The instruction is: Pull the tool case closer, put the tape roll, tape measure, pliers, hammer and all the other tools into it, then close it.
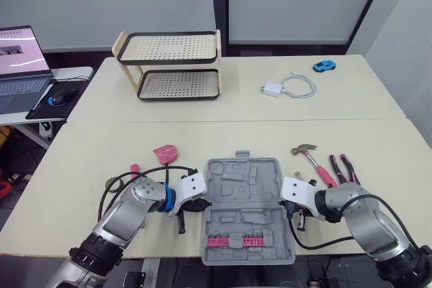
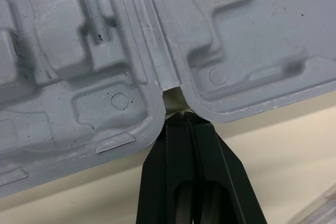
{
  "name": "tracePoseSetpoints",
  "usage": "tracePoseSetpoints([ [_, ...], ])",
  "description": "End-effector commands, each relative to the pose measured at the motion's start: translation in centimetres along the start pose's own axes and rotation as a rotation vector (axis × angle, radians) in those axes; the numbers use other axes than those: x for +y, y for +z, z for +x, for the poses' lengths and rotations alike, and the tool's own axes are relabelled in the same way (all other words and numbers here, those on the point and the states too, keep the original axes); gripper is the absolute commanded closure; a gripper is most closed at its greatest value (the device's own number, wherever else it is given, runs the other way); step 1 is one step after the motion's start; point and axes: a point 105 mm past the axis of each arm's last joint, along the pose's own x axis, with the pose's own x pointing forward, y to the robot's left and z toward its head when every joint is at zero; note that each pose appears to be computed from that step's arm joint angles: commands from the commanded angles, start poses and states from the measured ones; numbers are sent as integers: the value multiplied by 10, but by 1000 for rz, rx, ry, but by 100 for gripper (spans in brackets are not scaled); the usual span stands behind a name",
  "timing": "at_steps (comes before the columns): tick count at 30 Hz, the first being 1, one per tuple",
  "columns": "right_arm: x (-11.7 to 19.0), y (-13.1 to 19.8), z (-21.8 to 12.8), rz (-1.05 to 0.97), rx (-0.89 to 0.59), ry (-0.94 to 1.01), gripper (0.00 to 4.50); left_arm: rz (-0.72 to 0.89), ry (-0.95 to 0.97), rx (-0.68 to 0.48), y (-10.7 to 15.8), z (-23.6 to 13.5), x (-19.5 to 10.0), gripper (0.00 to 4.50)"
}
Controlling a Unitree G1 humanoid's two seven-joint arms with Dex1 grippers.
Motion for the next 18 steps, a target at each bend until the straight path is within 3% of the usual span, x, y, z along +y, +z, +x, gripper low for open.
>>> tracePoseSetpoints([
  [1,26,25,5,-47,-106,102,450,5,-144,13,-3,18,-33,449],
  [18,32,21,5,-8,-108,113,450,-4,-167,55,-15,14,-46,449],
])
